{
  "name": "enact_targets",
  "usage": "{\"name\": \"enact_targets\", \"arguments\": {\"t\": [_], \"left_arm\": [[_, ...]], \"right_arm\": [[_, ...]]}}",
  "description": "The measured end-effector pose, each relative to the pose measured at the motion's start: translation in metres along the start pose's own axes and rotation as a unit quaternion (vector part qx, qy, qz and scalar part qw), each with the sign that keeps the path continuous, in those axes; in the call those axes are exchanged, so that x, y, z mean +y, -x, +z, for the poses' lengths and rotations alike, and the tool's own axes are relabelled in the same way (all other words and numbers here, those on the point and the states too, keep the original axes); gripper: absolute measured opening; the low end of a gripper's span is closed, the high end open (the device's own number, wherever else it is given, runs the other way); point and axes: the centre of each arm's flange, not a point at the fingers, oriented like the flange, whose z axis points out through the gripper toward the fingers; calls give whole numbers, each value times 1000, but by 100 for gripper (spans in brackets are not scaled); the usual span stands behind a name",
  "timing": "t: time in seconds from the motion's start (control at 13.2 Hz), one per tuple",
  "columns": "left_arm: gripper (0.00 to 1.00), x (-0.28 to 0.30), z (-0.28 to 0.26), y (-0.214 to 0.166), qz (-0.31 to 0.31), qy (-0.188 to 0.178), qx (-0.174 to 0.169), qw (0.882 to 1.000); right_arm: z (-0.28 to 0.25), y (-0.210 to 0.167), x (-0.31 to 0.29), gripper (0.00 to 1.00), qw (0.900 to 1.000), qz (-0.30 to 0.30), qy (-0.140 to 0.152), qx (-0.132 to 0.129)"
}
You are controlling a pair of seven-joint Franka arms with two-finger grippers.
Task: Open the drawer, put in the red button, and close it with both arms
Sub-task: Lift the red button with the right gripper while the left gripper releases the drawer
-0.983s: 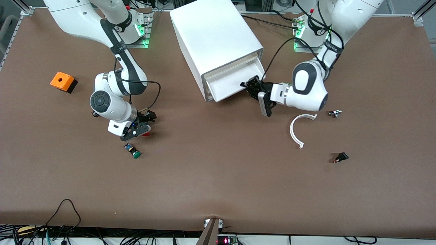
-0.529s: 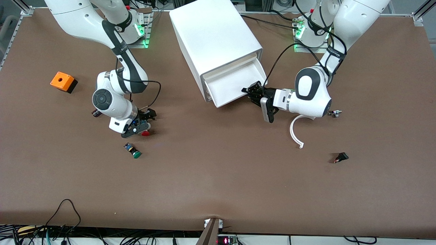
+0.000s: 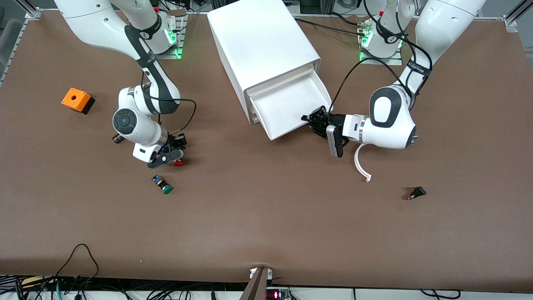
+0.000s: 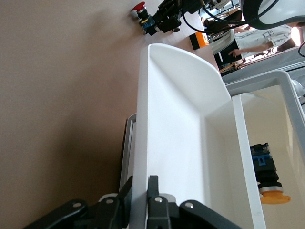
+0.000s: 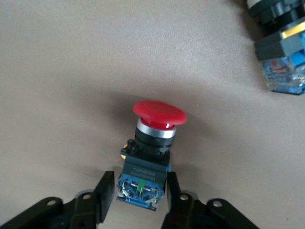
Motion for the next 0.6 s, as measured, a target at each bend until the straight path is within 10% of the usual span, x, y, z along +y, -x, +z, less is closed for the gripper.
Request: {"name": "enact_targets", "arguments": {"t": [0.3,0.6], "left_arm": [[60,2,-24,-13,22,0,8,1000],[99,28,-57,-32,5,-20,-119,993]], "right_arm": [[-8,-4,0,41,1000,-14,2,10],[-29,-19,0,41,999,-38,7,38]]}}
